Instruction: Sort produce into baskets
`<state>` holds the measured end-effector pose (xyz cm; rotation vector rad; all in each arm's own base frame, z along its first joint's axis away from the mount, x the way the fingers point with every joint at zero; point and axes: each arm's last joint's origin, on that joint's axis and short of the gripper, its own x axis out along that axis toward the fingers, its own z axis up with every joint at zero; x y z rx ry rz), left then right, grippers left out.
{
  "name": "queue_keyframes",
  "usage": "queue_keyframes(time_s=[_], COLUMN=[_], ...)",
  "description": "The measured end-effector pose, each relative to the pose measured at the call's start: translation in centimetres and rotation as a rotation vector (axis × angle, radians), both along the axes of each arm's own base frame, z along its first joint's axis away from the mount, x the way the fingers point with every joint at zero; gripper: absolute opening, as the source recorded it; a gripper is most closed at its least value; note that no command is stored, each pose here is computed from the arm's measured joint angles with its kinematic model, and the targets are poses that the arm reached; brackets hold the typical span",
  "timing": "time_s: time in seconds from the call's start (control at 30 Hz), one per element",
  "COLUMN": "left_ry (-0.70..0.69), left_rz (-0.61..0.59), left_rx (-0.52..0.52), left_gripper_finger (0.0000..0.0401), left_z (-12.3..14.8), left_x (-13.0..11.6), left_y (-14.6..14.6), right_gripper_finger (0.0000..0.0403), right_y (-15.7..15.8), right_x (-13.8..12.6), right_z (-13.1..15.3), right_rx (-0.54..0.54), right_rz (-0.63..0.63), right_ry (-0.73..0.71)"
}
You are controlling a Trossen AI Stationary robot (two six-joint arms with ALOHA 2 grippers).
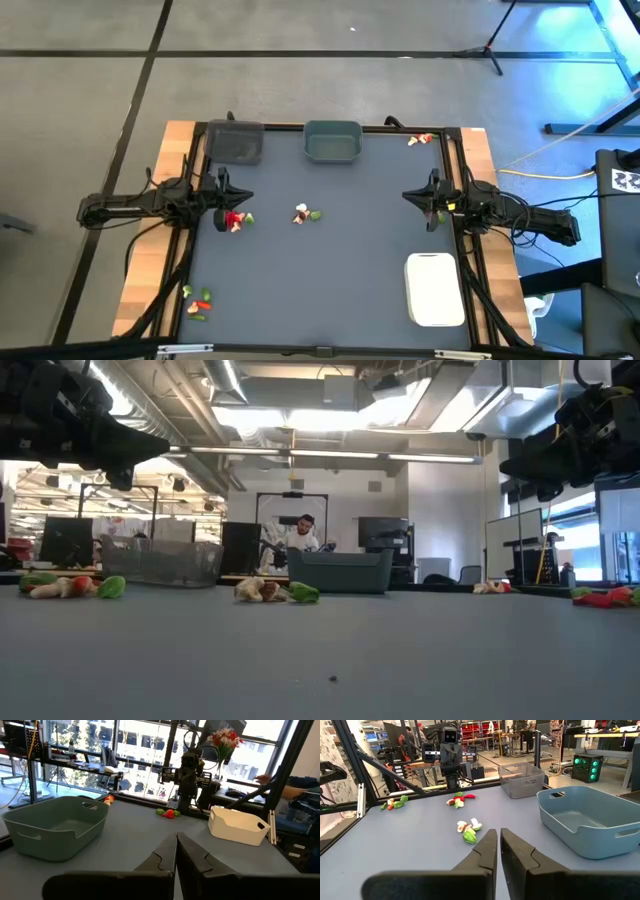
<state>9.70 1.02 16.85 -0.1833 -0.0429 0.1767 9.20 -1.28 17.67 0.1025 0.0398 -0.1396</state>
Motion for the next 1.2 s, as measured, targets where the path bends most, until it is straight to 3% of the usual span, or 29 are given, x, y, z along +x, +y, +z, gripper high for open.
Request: queue_keyframes(time_s=[0.93, 1.2], left_ry=[-0.019, 0.000], left_rz=[0.032, 0.067], left_rx=[-0.015, 0.118], left_gripper_finger=[0.0005, 0.0005], left_z=[0.15, 0.24], left_x=[-0.03, -0.06], left_y=[0.12, 0.32], right_gripper_finger=[0.0026, 0.0026], right_y=[0.00, 0.00], right_x=[0.00, 0.00], right_z=[-0.01, 0.01], right_rx=[0.000, 0.004], right_rz=[0.000, 0.000], right_ry=[0.000, -0.002])
